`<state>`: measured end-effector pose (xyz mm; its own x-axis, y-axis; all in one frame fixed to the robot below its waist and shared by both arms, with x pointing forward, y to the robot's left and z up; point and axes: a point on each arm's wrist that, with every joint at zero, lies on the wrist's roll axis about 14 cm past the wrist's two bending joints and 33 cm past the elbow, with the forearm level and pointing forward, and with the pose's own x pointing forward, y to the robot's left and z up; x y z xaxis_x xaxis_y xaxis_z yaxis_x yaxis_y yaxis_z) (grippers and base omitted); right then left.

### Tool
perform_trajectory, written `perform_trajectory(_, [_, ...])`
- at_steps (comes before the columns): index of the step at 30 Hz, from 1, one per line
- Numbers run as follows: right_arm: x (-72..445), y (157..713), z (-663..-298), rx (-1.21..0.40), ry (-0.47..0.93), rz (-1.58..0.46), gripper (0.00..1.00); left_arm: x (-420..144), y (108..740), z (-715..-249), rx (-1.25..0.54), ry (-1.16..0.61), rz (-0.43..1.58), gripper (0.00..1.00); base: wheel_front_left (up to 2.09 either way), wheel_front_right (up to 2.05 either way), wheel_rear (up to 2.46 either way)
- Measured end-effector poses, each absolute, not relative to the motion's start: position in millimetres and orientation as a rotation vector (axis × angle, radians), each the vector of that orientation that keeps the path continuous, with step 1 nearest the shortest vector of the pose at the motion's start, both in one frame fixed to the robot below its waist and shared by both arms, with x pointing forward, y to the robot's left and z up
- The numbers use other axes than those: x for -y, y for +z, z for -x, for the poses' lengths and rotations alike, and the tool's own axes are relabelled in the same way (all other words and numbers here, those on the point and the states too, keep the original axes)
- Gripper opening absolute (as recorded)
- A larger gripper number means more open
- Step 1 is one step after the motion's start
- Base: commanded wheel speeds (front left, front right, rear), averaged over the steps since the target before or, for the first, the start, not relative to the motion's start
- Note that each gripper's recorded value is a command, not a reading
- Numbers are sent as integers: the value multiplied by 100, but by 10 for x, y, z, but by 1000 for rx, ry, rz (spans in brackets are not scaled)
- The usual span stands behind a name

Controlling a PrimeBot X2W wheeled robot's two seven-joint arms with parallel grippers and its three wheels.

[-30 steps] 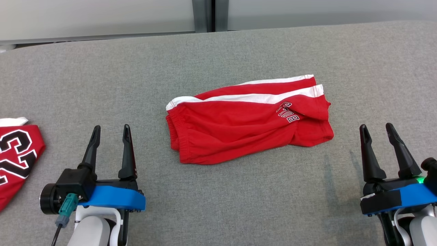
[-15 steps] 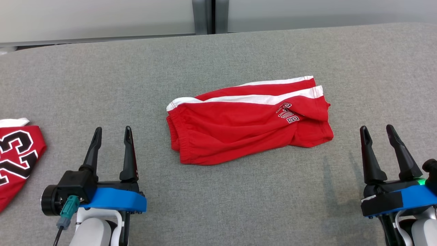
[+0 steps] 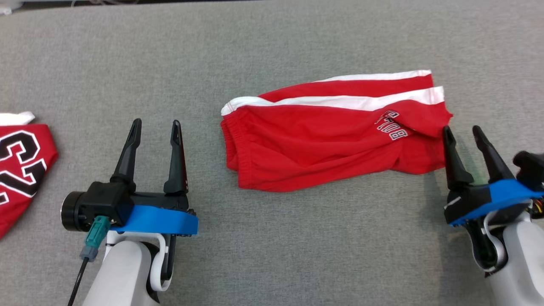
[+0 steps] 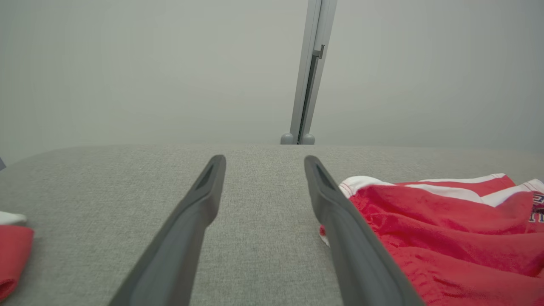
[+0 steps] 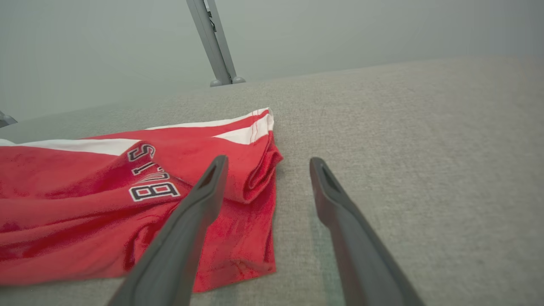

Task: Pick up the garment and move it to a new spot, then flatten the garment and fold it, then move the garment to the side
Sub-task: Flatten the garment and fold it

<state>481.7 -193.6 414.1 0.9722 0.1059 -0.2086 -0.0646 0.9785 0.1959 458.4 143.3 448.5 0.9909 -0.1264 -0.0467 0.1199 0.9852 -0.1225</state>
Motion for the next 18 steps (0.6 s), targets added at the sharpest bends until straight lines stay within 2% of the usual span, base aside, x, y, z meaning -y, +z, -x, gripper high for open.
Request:
perform_trajectory(6, [1735,3697,-4964,-355,118,-223,100,-1495,4391,-4602,-75,-103,119,100,0,0,0])
perform_trajectory(7, [1726,3696,-4992,-351,122,-222,58,-1499,4384,-4598,-77,-101,119,100,0,0,0])
perform_trajectory(9, [1713,3702,-5011,-344,124,-233,0,-1501,4392,-4596,-75,-100,118,100,0,0,0])
perform_trajectory(18, [1874,3808,-4906,-314,105,-259,0,-1507,4505,-4598,-46,-100,113,100,0,0,0])
